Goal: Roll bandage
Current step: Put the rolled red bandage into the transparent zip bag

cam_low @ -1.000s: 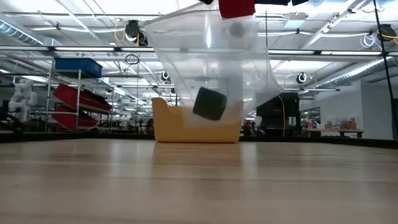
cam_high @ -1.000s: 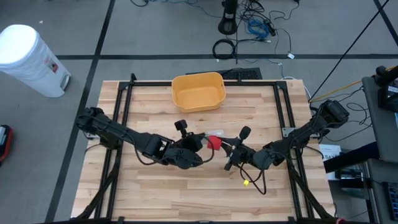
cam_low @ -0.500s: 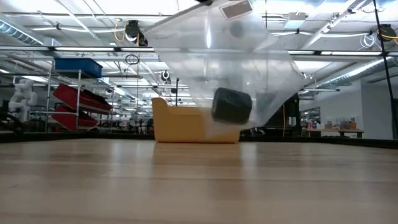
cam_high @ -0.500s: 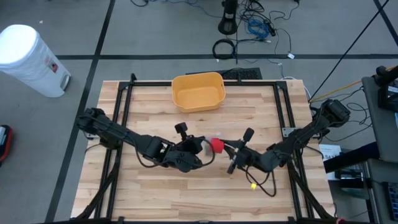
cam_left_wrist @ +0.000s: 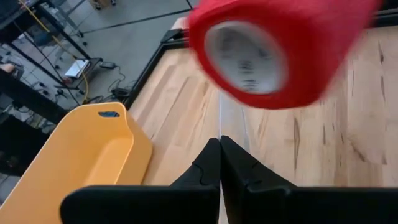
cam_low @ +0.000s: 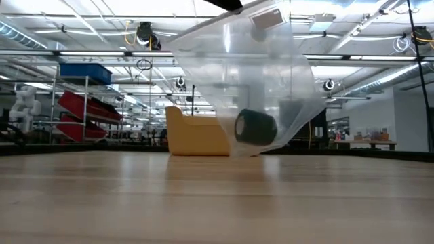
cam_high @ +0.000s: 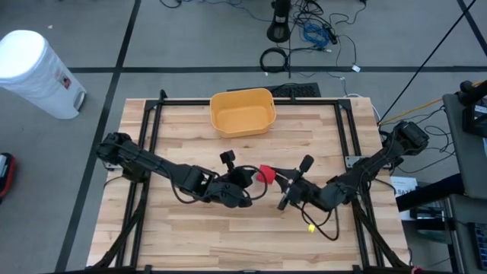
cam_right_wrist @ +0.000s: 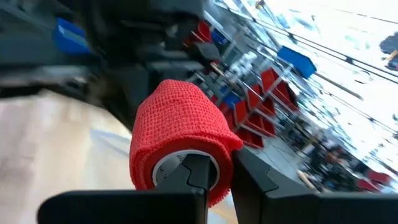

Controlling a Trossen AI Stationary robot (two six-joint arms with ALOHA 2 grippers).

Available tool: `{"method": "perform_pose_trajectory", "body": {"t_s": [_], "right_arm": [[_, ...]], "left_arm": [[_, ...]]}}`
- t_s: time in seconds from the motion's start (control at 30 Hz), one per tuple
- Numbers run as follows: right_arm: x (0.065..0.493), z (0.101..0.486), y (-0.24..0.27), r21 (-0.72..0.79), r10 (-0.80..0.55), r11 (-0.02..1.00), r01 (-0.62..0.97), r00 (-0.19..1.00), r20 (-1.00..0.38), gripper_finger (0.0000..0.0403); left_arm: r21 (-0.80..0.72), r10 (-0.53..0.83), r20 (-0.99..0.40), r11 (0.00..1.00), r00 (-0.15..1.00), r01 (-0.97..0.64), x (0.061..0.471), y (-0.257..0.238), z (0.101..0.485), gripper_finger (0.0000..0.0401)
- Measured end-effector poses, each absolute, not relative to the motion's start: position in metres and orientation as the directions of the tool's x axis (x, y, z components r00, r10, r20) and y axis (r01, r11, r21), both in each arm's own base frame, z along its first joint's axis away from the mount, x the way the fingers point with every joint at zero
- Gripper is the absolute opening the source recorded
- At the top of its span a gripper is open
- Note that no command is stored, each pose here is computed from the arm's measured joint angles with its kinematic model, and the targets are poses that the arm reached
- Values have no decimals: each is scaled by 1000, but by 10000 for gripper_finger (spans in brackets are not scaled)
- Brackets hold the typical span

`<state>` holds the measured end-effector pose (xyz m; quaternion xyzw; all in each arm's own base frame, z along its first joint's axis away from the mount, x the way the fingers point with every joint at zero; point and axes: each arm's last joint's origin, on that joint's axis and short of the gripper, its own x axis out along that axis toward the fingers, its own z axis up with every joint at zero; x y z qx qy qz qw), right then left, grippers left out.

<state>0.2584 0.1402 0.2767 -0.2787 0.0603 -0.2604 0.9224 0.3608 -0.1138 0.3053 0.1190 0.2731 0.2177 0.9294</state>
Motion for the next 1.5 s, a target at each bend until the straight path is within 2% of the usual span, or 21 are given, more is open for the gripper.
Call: {"method": "perform_pose_trajectory", "body": {"t_s": [0.23,0.47,0.97,1.27,1.5], "right_arm": [[263,262,129,-612,-588,654,445,808,-41,34],[265,253,119,-617,-623,645,450,778,-84,34],[263,259,126,-606,-606,652,456,793,-55,34],[255,272,142,-618,-567,645,450,823,8,34],[255,272,144,-621,-558,647,442,830,9,34]], "left_arm": [[354,469,-457,876,756,-329,361,-114,305,0],[355,453,-442,881,774,-313,360,-122,307,0],[360,452,-430,880,781,-311,360,-124,308,0],[464,573,-411,801,709,-378,356,-115,305,0],[445,536,-413,824,737,-350,358,-118,306,0]]}}
